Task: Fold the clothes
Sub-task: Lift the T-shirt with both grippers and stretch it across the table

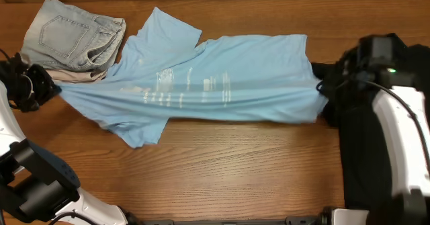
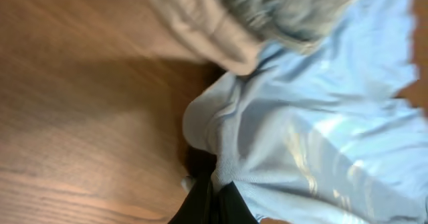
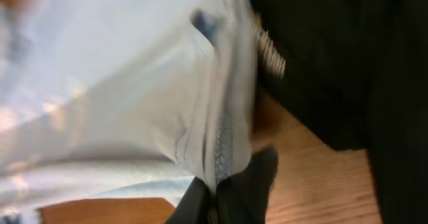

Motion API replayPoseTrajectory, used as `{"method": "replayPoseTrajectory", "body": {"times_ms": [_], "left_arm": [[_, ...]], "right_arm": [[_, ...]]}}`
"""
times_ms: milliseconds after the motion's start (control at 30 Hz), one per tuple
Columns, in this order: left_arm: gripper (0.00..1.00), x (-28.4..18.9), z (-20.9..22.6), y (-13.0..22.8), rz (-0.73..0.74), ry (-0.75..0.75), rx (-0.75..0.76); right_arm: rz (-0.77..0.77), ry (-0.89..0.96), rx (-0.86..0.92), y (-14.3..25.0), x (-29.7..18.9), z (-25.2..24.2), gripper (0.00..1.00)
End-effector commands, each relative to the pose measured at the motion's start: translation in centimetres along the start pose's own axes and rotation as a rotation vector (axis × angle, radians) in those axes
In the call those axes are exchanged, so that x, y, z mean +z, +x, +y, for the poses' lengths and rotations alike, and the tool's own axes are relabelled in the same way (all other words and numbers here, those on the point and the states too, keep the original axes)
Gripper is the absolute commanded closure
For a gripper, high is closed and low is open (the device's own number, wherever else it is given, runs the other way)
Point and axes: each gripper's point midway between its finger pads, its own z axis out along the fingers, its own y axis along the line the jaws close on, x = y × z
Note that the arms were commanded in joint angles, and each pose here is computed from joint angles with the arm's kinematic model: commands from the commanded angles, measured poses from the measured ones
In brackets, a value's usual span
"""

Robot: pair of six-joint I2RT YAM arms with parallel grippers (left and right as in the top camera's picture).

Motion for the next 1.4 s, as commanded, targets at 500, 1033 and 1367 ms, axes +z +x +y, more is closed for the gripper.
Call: {"method": "replayPoseTrajectory", "body": {"times_ms": [500, 1033, 1367], "left_arm": [[0.96, -29.4, -4.7, 1.5, -0.811, -0.017, -0.016], [0.96, -31.1, -8.6, 3.5, -0.846, 0.102, 0.134], [0.96, -31.2, -12.6, 5.5, -0.849, 0.104, 0.414]], "right_arm": [[-0.619, -0.174, -0.114, 0.0, -24.8, 5.4, 0.96], [-0.721, -0.188, -0.134, 2.9, -29.5, 5.3, 0.96], [-0.659, -0.175, -0.124, 1.5, -27.8, 5.5, 0.96]]}}
